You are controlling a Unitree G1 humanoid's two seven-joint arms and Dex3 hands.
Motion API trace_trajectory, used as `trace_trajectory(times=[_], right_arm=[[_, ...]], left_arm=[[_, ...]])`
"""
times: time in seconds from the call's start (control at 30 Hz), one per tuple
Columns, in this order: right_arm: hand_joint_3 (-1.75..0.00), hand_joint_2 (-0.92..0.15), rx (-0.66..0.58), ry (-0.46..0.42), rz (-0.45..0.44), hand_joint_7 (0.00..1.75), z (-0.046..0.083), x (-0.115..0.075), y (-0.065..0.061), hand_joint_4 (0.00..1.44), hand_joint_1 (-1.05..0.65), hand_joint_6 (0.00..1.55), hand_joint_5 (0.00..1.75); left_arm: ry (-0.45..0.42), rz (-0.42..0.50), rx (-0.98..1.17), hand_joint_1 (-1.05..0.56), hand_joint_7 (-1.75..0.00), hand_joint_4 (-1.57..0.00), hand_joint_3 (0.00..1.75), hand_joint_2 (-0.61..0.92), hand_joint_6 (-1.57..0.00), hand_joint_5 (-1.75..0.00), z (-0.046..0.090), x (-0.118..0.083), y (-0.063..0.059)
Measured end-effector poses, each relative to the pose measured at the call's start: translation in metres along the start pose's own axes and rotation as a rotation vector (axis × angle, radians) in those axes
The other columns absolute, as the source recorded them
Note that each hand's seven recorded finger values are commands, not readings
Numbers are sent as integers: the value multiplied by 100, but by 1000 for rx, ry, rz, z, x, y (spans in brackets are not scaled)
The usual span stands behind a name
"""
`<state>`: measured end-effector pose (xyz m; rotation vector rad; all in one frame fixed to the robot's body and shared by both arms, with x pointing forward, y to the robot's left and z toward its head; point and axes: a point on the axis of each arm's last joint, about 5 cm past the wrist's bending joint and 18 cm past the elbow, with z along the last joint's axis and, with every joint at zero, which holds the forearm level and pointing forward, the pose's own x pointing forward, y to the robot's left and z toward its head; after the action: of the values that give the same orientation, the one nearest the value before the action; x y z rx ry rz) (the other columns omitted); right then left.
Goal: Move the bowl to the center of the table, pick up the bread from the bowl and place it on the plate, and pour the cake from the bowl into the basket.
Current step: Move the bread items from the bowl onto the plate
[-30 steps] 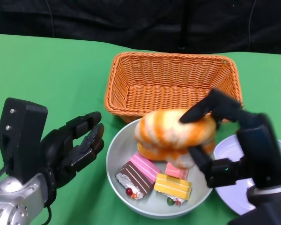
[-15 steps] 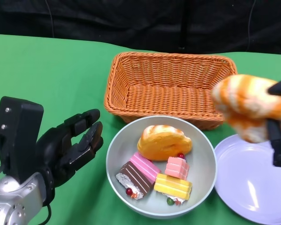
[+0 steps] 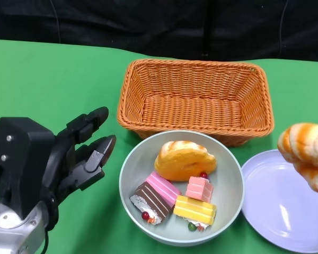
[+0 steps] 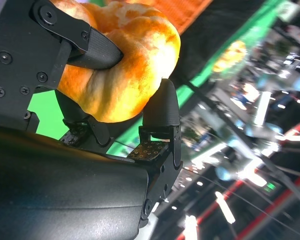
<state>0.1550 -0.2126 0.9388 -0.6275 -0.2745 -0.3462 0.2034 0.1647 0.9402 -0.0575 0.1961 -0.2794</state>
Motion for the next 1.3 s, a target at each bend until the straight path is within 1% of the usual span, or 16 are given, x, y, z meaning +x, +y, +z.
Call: trace_trajectory(times=[0.13,0.2,0.23,0.3,0.33,0.37,0.4,0.43,0.47,0.53,0.6,0.63,0.7,0.77,1.0,1.3], right_arm=[[-162,-20,-46,64,72,156,-6,0,-2,95,6,80,174],[-156,-23,-63,87,114,144,-8,1,-3,88,8,81,174],[-149,-25,-69,92,131,134,-9,1,-4,83,6,77,164],[-106,-43,-78,115,169,83,-9,2,-6,73,-5,69,117],[-90,-50,-79,132,190,63,-9,2,-6,71,-8,70,103],[-85,-53,-78,148,207,56,-9,2,-6,70,-9,70,99],[-79,-55,-76,160,220,47,-10,2,-6,59,-16,61,91],[-53,-68,-86,167,241,33,-9,2,-7,33,-28,43,81],[-30,-80,-116,167,293,23,-9,3,-8,17,-37,32,76],[-11,-90,-183,162,377,15,-6,5,-11,3,-44,24,71],[-7,-91,-210,167,405,14,-6,6,-13,1,-46,22,70],[-7,-92,-213,172,408,11,-6,6,-13,0,-50,19,61],[-7,-92,-244,173,428,6,-4,5,-12,0,-67,8,24],[-7,-92,-290,165,442,3,-2,4,-14,0,-73,4,11],[-5,-92,-375,151,456,3,3,1,-13,0,-74,3,4],[-5,-92,-400,152,473,5,6,0,-14,5,-72,8,7]], left_arm=[[4,6,9,-55,-2,-13,59,92,-21,-28,-1,-1,0],[1,7,11,-55,-2,-13,59,92,-20,-28,-1,-1,0],[0,7,11,-55,-2,-13,59,92,-20,-29,-1,-1,0],[-2,8,13,-54,-2,-13,59,92,-21,-29,-1,-1,0],[-2,8,14,-54,-2,-13,59,92,-21,-30,-1,-1,0],[-2,8,14,-54,-2,-13,59,92,-21,-30,-1,-1,0],[-2,9,15,-54,-2,-13,59,92,-21,-30,-1,-1,0],[-2,9,16,-54,-2,-13,59,92,-21,-31,-1,-1,0],[-3,9,16,-54,-2,-13,58,92,-21,-31,-1,-1,0],[-2,11,19,-53,-2,-13,58,92,-22,-32,-1,-1,0],[-2,12,20,-53,-2,-13,58,92,-22,-32,-1,-1,0],[-2,12,20,-53,-2,-13,58,92,-22,-33,-1,-1,0],[-2,12,20,-53,-2,-12,58,92,-22,-33,-1,-1,0],[-2,12,20,-53,-2,-12,58,92,-22,-33,-1,-1,0],[-2,12,20,-54,-2,-11,58,92,-22,-35,-1,-1,0],[-6,11,21,-53,-1,-10,58,92,-22,-38,0,-2,0]])
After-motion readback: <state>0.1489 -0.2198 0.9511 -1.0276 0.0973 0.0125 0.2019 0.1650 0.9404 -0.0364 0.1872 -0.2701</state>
